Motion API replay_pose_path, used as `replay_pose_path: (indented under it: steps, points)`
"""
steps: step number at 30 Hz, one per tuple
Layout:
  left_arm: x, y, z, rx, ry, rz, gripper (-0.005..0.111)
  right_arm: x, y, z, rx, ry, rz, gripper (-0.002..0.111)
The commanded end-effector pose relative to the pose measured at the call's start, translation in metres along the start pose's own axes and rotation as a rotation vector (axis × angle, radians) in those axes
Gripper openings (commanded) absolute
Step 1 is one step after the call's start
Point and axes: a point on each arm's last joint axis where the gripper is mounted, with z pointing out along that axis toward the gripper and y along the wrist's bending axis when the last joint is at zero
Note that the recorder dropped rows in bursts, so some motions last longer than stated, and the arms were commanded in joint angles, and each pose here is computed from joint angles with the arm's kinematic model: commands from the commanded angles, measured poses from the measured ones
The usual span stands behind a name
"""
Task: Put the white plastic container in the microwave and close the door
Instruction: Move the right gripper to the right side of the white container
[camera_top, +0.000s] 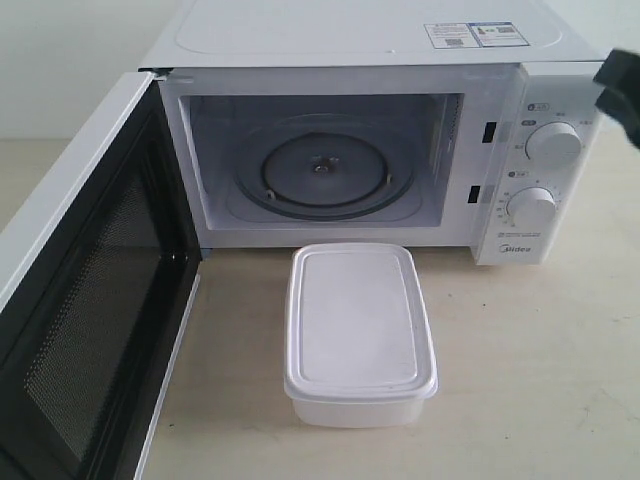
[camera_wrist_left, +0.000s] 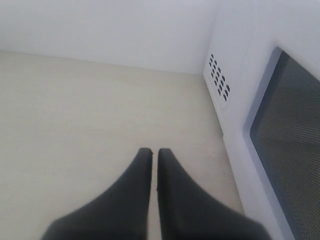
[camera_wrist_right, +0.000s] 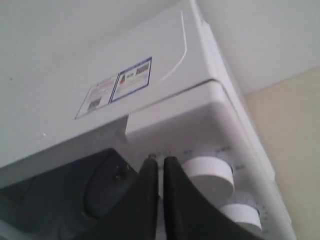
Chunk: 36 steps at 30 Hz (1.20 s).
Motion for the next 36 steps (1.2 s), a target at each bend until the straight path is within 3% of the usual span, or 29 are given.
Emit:
replay_pose_path:
  steps: [1, 5, 11, 15, 22, 25, 36]
  points:
    - [0.001, 0.0, 0.0, 0.0, -0.005, -0.001, 0.004, 0.037, -0.015, 0.01, -0.011, 0.095, 0.077, 0.0]
    - [0.001, 0.0, 0.0, 0.0, -0.005, -0.001, 0.004, 0.071, -0.021, 0.019, -0.055, 0.286, 0.139, 0.006]
    - [0.001, 0.0, 0.0, 0.0, -0.005, -0.001, 0.004, 0.122, -0.018, 0.04, -0.269, 0.573, 0.34, 0.039]
    - [0.001, 0.0, 0.0, 0.0, -0.005, -0.001, 0.004, 0.146, -0.019, 0.053, -0.359, 0.713, 0.41, 0.039]
    - [0.001, 0.0, 0.0, 0.0, -0.005, -0.001, 0.004, 0.124, -0.049, 0.068, -0.356, 0.737, 0.307, 0.039]
    - [0.001, 0.0, 0.0, 0.0, -0.005, -0.001, 0.004, 0.116, -0.051, 0.081, -0.332, 0.824, 0.209, 0.039]
    - [0.001, 0.0, 0.0, 0.0, -0.005, -0.001, 0.004, 0.14, -0.047, 0.092, -0.393, 0.923, 0.237, 0.039]
